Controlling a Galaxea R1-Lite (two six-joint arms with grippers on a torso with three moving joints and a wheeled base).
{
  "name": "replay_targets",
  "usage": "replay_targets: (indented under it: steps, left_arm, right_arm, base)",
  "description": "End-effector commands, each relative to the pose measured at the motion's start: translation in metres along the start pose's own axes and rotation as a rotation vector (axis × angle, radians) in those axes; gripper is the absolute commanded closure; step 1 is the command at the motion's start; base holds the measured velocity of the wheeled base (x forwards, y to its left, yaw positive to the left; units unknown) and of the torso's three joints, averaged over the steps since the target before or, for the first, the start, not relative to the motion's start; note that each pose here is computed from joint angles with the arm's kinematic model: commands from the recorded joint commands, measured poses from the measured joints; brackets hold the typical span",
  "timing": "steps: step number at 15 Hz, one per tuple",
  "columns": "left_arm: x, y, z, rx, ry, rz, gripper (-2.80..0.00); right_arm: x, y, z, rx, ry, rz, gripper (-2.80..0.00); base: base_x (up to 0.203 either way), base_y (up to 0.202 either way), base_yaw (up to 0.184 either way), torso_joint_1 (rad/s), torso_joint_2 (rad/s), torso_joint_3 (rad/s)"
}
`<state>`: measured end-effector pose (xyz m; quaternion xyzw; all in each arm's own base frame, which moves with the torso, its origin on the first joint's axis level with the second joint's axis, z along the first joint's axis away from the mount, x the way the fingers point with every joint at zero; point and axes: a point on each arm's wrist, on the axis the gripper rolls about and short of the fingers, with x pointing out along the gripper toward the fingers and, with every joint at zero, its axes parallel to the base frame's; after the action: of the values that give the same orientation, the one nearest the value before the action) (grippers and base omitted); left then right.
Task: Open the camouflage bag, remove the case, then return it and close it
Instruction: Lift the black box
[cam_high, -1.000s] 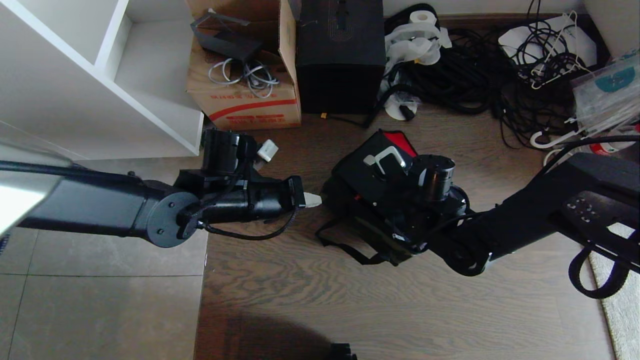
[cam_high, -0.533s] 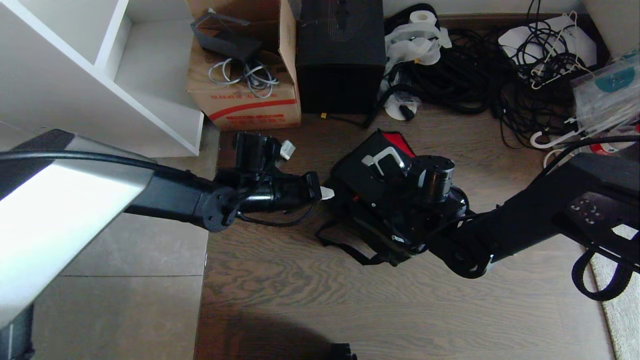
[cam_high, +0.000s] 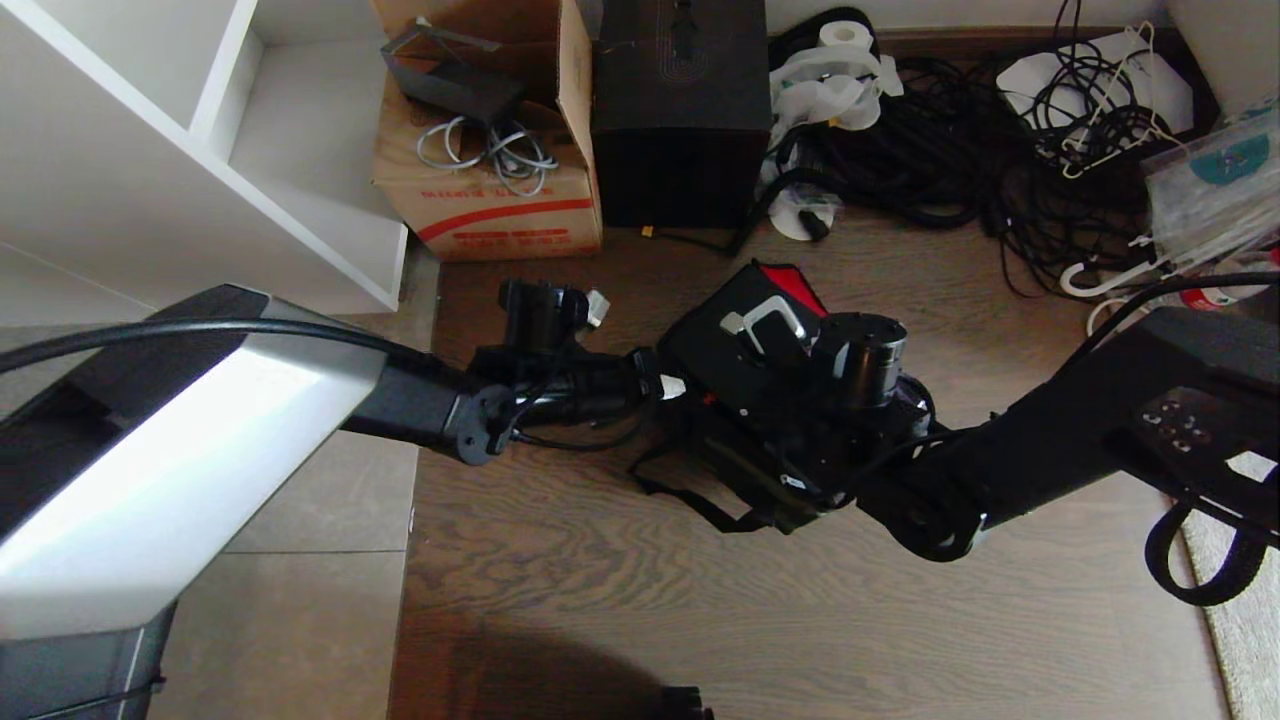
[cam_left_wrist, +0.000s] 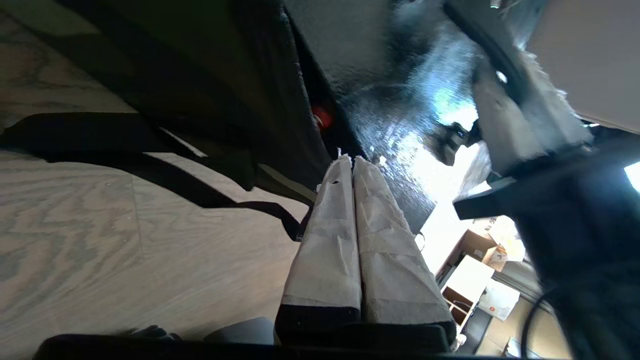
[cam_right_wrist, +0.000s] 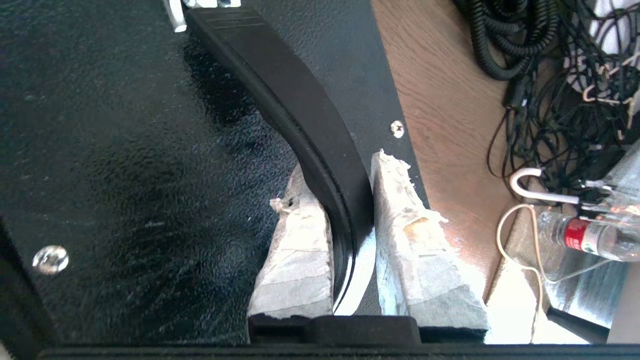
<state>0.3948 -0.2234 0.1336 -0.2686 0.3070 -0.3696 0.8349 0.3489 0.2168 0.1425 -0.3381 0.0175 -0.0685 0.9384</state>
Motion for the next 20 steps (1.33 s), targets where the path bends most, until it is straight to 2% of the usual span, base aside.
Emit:
replay_targets:
  steps: [1,17,20]
  left_arm:
    - [0.009,0.007,-0.002,-0.006,0.006,0.001,0.0]
    - [0.034,0.024,-0.003,-0.014,0.0,0.006,0.0]
    - [0.04,0.034,-0.006,-0.025,0.008,0.021,0.0]
  right_arm:
    - [-0.003,0.001,0.001,-0.002,-0.003,0.0,0.0]
    - [-0.003,0.001,0.003,-0.001,-0.018,0.015,0.0]
    - [-0.005,0.002,0.001,-0.006,-0.015,0.021,0.0]
  base:
    - [0.0,0.0,0.0,0.0,0.0,0.0]
    - [0.0,0.0,0.0,0.0,0.0,0.0]
    - [0.0,0.0,0.0,0.0,0.0,0.0]
